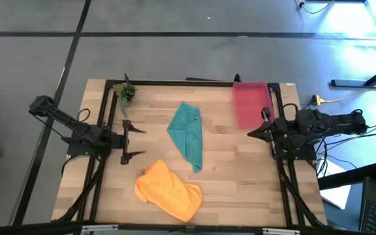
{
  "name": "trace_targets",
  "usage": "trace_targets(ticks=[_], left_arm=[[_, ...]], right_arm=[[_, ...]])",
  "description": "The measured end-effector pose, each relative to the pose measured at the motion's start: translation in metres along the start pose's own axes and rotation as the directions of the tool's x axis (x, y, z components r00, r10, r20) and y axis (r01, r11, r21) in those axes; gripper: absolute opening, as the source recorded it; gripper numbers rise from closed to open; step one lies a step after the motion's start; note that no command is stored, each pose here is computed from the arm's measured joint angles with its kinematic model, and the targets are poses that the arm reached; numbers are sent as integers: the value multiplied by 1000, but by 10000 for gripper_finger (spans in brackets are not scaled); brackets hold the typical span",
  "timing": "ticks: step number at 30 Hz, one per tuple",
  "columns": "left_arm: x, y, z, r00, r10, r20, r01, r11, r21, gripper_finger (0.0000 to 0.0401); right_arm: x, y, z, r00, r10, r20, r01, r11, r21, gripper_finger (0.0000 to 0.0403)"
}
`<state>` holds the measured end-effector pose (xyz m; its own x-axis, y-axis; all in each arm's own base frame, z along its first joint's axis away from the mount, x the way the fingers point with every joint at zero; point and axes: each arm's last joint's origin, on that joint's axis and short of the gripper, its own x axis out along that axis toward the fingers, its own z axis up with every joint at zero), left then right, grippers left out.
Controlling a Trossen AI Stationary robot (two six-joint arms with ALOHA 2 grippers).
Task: Roll microfiber towels into tight, uniform cylinder then place into a basket
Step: Roll the blue microfiber cloth on the table
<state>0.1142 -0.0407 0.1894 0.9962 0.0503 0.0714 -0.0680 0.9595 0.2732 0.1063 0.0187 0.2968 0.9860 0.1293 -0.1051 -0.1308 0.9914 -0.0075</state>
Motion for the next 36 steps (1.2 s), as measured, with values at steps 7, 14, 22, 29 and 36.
trace_targets(ticks=[7, 14, 22, 29, 36], left_arm=[[10, 14, 49, 980, 63, -191, -49, 996, 75, 362], [15, 24, 68, 906, 72, -416, -71, 997, 18, 362], [10, 28, 63, 857, 84, -508, -174, 976, -132, 362], [11, 27, 65, 866, 44, -498, -216, 931, -293, 362], [11, 27, 65, 865, 55, -498, -245, 913, -325, 362]], right_arm=[[25, -2, 2, 984, -125, -128, 130, 991, 26, 3], [51, -4, 4, 955, -162, -250, 174, 984, 27, 4], [74, -9, 8, 931, -190, -311, 205, 979, 15, 4], [81, -11, 12, 913, -278, -300, 285, 958, -19, 4], [81, -13, 13, 894, -341, -289, 347, 937, -32, 4]])
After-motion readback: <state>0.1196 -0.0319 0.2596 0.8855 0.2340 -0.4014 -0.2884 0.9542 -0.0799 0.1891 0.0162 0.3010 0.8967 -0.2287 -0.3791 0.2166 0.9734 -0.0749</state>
